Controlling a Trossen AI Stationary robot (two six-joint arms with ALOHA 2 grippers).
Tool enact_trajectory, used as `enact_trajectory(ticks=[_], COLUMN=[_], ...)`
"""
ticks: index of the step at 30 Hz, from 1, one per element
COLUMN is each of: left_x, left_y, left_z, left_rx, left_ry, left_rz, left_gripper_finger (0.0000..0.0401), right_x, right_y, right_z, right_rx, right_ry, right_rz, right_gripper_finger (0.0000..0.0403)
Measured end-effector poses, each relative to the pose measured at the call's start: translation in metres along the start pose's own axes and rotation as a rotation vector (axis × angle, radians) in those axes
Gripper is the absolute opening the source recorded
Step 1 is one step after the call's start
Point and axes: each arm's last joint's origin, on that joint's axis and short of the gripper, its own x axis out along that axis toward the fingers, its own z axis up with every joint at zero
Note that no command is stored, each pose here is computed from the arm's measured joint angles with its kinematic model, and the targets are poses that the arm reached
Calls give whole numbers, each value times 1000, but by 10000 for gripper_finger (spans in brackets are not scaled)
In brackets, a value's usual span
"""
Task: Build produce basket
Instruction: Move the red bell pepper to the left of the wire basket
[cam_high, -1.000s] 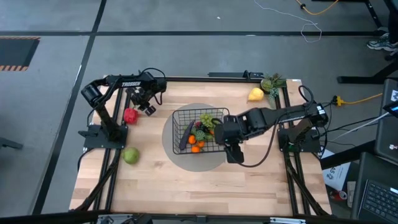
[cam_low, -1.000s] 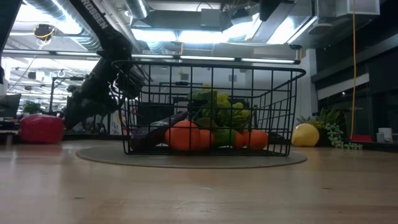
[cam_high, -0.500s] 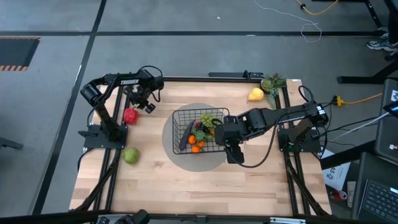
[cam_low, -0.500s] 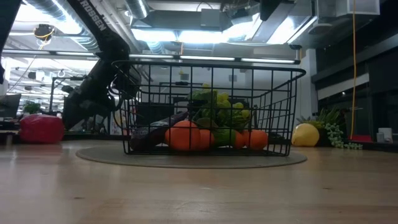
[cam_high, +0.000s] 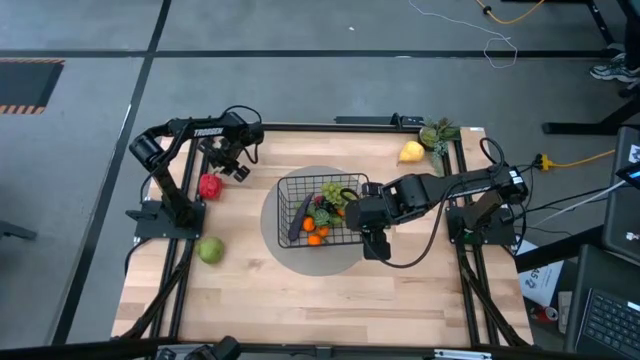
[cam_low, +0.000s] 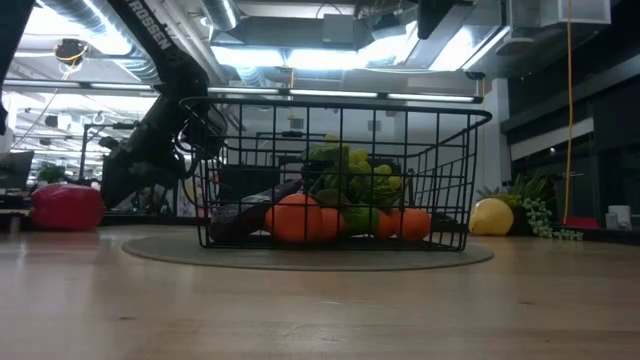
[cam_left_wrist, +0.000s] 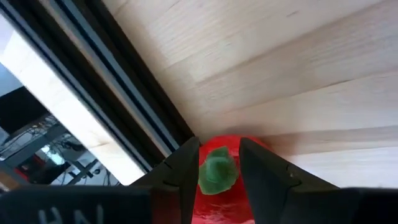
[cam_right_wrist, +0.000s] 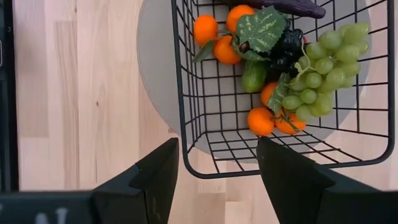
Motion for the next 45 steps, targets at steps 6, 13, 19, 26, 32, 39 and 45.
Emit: enact_trajectory(ticks=[6, 13, 19, 26, 32, 39, 45], left_x=[0, 0, 0, -6, -12, -31, -28], left_y=[0, 1, 1, -15, -33, -19, -5], left_z=[0, 0, 0, -5, -13, -22, -28], left_rx=[-42, -81, -81, -25, 51, -132, -323], left_ry=[5, -9, -6, -19, -62, -151, 49], left_rz=[-14, 28, 26, -5, 28, 377, 278], left_gripper_finger=[95, 37, 4, 1, 0, 0, 0], right_x=[0, 0, -2, -7, -12, -14, -14], right_y=[0, 1, 14, 41, 58, 64, 64], right_z=[0, -4, -12, -28, -41, -44, -44], right_rx=[16, 70, 84, 83, 125, 171, 187], right_ry=[0, 38, 80, 121, 106, 81, 74], right_rz=[0, -9, -12, -86, -186, -212, -218], right_gripper_finger=[216, 216, 216, 216, 216, 216, 216])
